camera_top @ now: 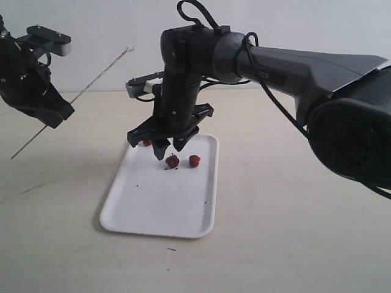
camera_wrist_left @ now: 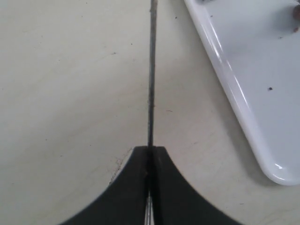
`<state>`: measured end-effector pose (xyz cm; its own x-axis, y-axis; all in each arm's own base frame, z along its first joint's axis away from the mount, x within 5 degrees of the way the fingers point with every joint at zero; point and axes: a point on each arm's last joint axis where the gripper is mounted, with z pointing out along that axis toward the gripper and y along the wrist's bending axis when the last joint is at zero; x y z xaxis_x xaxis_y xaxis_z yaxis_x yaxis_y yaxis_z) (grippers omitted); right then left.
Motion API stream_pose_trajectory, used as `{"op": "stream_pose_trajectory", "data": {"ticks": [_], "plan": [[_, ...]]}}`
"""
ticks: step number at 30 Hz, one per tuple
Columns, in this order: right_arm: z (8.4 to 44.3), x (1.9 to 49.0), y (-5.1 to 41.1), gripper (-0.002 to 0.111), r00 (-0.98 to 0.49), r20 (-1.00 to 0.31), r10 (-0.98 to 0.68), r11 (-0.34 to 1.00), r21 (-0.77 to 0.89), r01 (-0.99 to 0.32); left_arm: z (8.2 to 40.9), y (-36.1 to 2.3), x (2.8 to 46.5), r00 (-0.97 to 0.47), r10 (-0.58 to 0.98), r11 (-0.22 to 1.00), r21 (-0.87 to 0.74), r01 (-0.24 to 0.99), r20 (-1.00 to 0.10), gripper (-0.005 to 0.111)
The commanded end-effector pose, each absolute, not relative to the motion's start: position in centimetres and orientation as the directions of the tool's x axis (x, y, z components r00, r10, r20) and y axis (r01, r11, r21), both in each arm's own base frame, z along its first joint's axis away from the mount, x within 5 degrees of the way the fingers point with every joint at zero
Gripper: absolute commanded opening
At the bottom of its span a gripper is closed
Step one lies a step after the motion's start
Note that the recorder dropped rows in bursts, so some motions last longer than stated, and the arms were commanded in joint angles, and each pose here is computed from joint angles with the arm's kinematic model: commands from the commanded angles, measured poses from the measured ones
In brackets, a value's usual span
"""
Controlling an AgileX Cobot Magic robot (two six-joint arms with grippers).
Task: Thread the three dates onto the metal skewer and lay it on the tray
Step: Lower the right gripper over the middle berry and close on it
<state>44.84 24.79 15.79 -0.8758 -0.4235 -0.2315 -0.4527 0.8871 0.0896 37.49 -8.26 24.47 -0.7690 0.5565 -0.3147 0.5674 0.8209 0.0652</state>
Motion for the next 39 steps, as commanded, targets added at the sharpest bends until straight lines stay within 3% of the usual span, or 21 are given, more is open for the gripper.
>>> {"op": "stream_pose_trajectory", "data": {"ticks": [1, 25, 39], "plan": [[16.0, 45.4, 25.1, 0.046, -0.859, -0.293, -0.42, 0.885, 0.076, -0.459, 24.4, -8.2, 37.5, -0.775, 0.545, 0.829, 0.064, 0.556, -0.32, 0.0], [11.9, 45.7, 25.0, 0.046, -0.87, -0.229, -0.436, 0.889, 0.043, -0.456, 24.4, -8.2, 37.5, -0.775, 0.545, 0.829, 0.064, 0.556, -0.32, 0.0], [11.9, 45.8, 25.0, 0.043, -0.879, -0.235, -0.415, 0.898, 0.048, -0.436, 24.4, -8.2, 37.6, -0.773, 0.544, 0.829, 0.067, 0.556, -0.325, 0.0]]}}
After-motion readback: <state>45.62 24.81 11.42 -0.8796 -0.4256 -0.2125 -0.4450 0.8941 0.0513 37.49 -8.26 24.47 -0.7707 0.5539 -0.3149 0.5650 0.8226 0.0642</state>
